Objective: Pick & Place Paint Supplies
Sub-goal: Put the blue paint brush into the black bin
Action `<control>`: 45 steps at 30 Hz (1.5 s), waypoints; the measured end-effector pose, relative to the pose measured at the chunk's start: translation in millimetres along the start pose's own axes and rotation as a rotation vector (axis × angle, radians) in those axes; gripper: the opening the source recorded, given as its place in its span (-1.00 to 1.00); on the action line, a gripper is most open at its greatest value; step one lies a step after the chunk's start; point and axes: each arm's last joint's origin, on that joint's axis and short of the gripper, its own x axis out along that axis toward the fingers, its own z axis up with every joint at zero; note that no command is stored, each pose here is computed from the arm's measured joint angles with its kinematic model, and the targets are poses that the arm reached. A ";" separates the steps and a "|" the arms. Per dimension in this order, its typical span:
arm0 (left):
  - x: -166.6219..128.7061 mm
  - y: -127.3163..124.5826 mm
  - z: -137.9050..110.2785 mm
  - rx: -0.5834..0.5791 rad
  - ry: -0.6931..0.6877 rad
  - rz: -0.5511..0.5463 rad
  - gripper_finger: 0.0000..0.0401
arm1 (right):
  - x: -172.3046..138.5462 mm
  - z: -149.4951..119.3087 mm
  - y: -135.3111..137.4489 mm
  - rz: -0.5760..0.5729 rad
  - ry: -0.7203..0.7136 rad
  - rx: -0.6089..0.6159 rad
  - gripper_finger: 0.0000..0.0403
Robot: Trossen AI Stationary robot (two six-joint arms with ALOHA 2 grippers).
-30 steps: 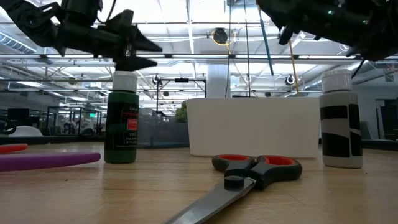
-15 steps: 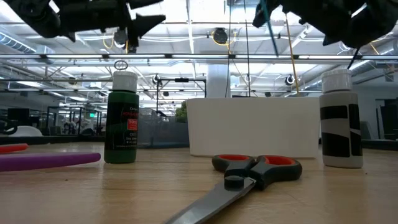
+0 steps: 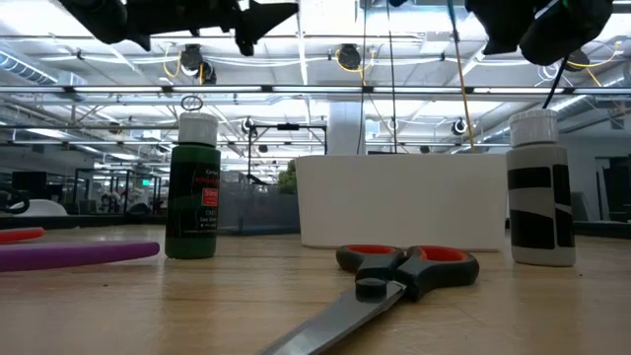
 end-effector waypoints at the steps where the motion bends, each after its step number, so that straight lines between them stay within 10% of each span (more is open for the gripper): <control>1: 3.9 0.8 -1.3 0.004 0.006 0.001 0.28 | -0.3 -1.0 -1.3 -0.023 0.007 -0.009 -1.00; 14: 51.3 3.9 -32.1 0.038 0.106 -0.116 0.28 | 1.9 -13.2 -8.9 -0.524 0.102 -0.422 -1.00; 32: 95.5 -15.2 -51.8 0.104 0.127 -0.186 0.25 | 7.6 -13.9 -0.4 -0.520 0.102 -0.498 -1.00; 45: 95.9 -18.8 -51.0 0.178 0.110 -0.200 -0.83 | 7.6 -13.8 -0.4 -0.522 0.100 -0.496 -1.00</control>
